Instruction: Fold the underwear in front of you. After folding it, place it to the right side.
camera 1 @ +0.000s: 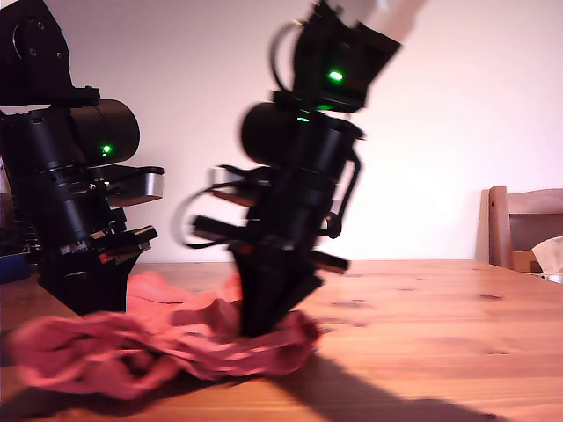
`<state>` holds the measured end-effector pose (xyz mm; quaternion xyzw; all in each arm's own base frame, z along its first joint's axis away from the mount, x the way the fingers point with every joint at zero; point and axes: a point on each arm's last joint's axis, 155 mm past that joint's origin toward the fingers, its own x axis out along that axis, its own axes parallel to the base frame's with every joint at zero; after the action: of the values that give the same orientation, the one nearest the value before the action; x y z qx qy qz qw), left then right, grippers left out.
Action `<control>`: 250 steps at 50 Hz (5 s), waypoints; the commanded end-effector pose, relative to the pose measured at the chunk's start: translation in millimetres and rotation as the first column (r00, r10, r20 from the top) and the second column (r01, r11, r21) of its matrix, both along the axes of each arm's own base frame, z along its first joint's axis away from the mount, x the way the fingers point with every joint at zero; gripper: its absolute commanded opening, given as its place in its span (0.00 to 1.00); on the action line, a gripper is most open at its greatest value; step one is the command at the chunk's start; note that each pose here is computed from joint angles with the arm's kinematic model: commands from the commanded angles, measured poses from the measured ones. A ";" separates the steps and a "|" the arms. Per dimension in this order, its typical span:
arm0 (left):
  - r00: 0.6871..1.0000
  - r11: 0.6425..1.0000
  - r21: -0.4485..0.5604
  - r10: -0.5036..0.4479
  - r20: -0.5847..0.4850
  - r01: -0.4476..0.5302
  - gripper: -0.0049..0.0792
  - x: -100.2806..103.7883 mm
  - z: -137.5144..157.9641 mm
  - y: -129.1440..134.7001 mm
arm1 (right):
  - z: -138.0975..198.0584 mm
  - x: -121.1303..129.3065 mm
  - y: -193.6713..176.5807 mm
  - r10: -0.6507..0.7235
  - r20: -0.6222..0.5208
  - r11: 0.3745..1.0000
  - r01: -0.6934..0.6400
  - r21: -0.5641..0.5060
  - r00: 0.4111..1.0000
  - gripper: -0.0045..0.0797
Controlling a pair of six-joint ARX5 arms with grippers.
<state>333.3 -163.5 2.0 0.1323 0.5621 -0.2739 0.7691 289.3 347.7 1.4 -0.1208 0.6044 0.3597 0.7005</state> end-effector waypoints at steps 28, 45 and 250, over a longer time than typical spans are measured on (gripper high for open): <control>0.985 0.997 -0.049 -0.060 -0.162 0.052 0.04 -41.8 -39.8 -37.9 | -28.2 -31.0 -44.6 -0.010 -0.103 0.983 -0.009 -0.185 0.995 0.04; 0.982 0.994 -0.106 -0.011 -0.187 -0.009 0.04 -42.3 -36.0 -49.6 | -21.8 -17.3 -80.4 -0.025 -0.069 0.979 0.010 -0.206 0.997 0.04; 0.864 0.972 -0.063 0.170 -0.475 -0.226 0.87 -132.0 -10.4 -98.7 | 5.7 -15.1 -148.0 -0.281 -0.244 0.951 0.304 0.060 0.928 0.64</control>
<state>211.5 -269.7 11.0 -0.0515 0.7025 -0.2648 0.6586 276.1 196.4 11.9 0.0514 0.6686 0.2890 0.6832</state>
